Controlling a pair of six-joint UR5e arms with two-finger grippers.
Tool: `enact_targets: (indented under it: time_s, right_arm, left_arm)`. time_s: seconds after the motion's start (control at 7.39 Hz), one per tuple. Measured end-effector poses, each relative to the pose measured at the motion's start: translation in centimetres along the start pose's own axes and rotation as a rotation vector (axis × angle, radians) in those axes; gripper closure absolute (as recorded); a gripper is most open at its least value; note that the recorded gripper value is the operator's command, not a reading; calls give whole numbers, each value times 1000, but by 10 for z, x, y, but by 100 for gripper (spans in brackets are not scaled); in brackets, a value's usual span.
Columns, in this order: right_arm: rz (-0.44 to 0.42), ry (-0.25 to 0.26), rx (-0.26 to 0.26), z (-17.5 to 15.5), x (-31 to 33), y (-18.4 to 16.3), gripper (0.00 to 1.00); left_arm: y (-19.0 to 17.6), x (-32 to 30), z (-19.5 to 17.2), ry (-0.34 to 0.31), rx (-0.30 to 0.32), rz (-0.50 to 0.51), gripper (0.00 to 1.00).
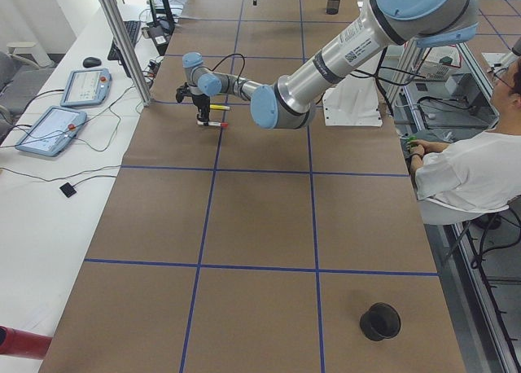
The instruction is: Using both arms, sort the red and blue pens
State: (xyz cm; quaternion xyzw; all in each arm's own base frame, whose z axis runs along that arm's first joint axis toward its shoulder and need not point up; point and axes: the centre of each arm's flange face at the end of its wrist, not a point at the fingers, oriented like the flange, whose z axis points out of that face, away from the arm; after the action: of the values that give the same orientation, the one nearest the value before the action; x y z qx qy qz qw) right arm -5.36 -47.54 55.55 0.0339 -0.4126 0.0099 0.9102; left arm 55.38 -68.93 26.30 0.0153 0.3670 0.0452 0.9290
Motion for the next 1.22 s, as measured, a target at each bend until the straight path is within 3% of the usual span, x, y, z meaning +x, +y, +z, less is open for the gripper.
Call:
enact_targets:
  time_s: [0.27, 0.54, 0.81, 1.22]
  right_arm:
    - [1, 0, 0, 0, 0, 0, 0]
    - [-1, 1, 0, 0, 0, 0, 0]
    - [-5, 1, 4, -1, -1, -1, 0]
    - [-6, 2, 8, -2, -3, -3, 0]
  left_arm:
    - [15, -1, -22, 49, 39, -19, 100]
    - [63, -40, -45, 120, 95, -47, 100]
    - [121, -110, -72, 166, 144, -86, 100]
    - [216, -264, -103, 136, 196, -161, 100]
